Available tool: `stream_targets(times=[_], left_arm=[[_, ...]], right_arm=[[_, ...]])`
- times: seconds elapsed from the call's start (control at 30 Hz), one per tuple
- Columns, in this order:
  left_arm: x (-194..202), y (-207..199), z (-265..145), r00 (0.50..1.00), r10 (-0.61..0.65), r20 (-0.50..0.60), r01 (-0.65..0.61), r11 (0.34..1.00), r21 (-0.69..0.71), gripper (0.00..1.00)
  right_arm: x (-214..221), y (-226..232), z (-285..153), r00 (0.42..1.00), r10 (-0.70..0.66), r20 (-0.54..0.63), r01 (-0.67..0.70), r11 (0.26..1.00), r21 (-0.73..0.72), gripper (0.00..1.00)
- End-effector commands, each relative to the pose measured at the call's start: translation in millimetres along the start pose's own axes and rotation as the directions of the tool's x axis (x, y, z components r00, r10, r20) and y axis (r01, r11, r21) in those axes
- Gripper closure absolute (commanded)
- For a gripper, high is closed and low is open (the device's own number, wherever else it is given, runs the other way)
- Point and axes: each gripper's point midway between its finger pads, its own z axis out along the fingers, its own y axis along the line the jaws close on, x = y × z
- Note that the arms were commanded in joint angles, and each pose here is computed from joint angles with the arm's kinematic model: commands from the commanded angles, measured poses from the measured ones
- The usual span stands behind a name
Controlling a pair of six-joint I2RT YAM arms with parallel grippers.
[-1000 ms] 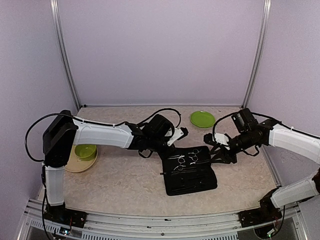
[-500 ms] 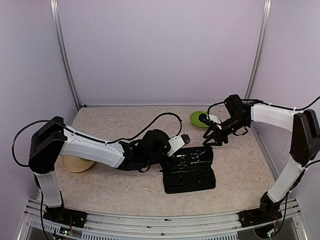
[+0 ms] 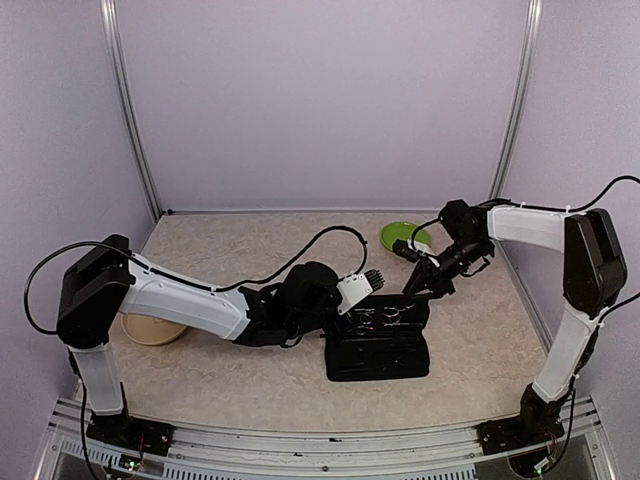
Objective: Sort the hair-cutting tools
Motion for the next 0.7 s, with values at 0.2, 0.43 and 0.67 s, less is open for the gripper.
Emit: stream_targets(times=[0.2, 0.43, 0.67], left_arm=[[-36.9, 26.1, -10.9, 0.993, -0.055, 0.106, 0.064, 0.994, -0.092, 1.0], [-48.9, 23.9, -27.4, 0.99, -0.111, 0.087, 0.115, 0.993, -0.04, 0.74], [-51.9, 18.5, -68.6, 0.967, -0.243, 0.077, 0.228, 0.96, 0.164, 0.58]], right_arm=[[-2.4, 21.1, -3.8, 0.999, -0.032, 0.039, 0.035, 0.997, -0.076, 0.93], [-3.3, 26.4, -9.2, 0.994, -0.105, 0.037, 0.105, 0.994, 0.008, 1.0], [-17.5, 45.1, -19.5, 0.97, -0.243, 0.031, 0.237, 0.963, 0.133, 1.0]])
